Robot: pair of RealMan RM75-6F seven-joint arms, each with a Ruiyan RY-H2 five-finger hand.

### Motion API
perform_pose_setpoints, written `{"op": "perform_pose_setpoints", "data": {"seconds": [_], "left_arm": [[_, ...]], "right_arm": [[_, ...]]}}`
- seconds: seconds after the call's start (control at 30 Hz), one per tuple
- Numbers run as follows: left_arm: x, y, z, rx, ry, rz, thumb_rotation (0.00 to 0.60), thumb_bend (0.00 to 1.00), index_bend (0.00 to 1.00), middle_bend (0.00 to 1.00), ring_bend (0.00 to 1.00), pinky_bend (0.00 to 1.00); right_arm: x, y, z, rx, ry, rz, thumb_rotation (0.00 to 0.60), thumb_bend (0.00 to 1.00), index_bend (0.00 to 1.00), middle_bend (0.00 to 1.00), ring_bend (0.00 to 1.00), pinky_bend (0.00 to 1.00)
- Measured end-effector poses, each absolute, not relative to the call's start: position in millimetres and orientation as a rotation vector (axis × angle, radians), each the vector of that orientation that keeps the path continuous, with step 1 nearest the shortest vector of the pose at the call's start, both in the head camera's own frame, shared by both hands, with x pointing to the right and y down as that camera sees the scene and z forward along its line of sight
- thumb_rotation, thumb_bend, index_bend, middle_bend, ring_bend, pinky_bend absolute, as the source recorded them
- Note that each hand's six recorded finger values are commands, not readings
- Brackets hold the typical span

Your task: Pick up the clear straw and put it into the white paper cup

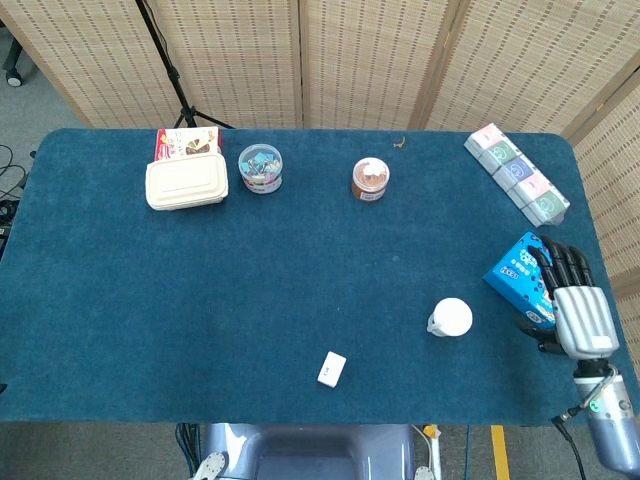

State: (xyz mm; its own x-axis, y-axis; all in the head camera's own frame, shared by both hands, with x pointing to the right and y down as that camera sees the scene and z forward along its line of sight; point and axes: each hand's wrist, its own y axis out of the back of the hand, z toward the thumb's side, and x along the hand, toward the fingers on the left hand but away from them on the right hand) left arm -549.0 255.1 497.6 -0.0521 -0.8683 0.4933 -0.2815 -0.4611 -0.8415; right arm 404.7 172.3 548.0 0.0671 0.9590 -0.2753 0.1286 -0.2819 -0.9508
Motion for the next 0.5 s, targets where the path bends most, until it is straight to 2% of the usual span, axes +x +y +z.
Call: {"op": "perform_pose_setpoints", "data": {"seconds": [0.2,0.5], "left_arm": [[-552.9,253.5,495.7,-1.703,1.242,-1.542,0.6,0.0,0.0,0.0,0.0,0.0],[-552.4,255.5,492.8,-1.702,1.246,-1.526,0.6,0.0,0.0,0.0,0.0,0.0]], "right_arm": [[406.8,207.3,533.2,-1.42,-1.15,1.372,0.6,0.0,0.01,0.0,0.0,0.0],[404.6,222.0,527.7,-1.464,-1.154,1.405,0.6,0.0,0.01,0.0,0.0,0.0]]}}
